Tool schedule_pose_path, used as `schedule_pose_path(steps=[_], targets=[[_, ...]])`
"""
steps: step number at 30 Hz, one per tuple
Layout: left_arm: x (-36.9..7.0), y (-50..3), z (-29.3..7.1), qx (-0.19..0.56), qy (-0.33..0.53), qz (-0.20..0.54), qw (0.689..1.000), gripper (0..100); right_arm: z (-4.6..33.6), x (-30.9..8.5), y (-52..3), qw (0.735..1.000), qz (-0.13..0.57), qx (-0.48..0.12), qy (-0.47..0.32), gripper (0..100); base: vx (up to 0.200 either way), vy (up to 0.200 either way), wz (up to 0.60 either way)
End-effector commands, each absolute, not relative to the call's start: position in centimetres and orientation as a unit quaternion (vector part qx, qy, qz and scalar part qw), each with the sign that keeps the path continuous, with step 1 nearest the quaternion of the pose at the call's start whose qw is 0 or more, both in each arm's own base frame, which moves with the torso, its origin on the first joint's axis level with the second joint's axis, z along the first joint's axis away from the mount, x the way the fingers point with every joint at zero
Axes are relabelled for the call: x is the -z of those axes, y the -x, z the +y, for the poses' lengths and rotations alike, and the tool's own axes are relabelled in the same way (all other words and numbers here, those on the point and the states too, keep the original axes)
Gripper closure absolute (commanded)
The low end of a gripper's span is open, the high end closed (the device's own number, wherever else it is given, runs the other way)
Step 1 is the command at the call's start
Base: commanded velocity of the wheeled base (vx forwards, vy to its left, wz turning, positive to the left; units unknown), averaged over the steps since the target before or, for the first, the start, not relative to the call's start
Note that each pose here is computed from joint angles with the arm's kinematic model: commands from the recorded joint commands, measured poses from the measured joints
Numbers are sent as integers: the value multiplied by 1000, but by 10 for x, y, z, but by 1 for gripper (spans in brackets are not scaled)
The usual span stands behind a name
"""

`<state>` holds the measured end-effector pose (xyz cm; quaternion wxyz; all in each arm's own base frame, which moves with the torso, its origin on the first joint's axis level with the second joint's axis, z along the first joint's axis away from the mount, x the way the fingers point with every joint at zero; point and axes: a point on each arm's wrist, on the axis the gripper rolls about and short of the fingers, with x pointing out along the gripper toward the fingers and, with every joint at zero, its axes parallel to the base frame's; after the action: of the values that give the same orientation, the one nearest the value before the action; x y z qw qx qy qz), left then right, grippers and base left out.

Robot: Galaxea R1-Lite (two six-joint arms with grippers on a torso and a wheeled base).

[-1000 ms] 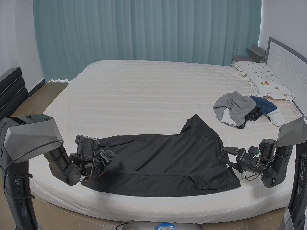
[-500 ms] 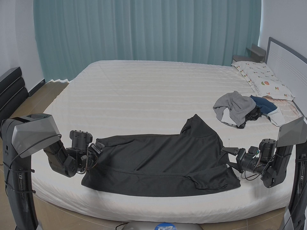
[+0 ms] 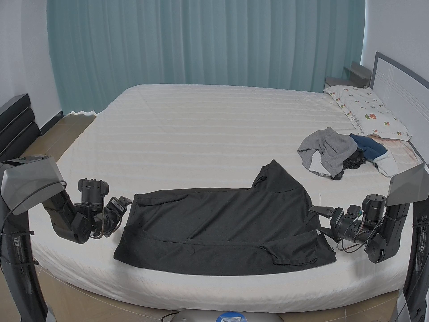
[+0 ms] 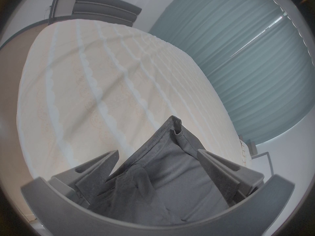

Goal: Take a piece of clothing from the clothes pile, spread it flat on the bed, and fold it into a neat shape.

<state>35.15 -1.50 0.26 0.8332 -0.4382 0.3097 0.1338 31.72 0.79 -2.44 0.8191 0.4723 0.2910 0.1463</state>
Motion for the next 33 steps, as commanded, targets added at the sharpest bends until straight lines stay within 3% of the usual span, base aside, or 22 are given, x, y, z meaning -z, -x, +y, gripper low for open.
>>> schedule_pose_path(steps=[1,9,15,33], targets=[[-25,-330,7,-105,460,312,825,0,8,25,-317,819,291,-146,-472,0,0,0,0],[-3,-289,15,-30,364,401,840,0,8,25,-317,819,291,-146,-472,0,0,0,0],[6,-279,10,-4,313,428,848,0,8,25,-317,819,291,-146,-472,0,0,0,0],[20,-286,-8,28,295,418,859,0,8,25,-317,819,291,-146,-472,0,0,0,0]])
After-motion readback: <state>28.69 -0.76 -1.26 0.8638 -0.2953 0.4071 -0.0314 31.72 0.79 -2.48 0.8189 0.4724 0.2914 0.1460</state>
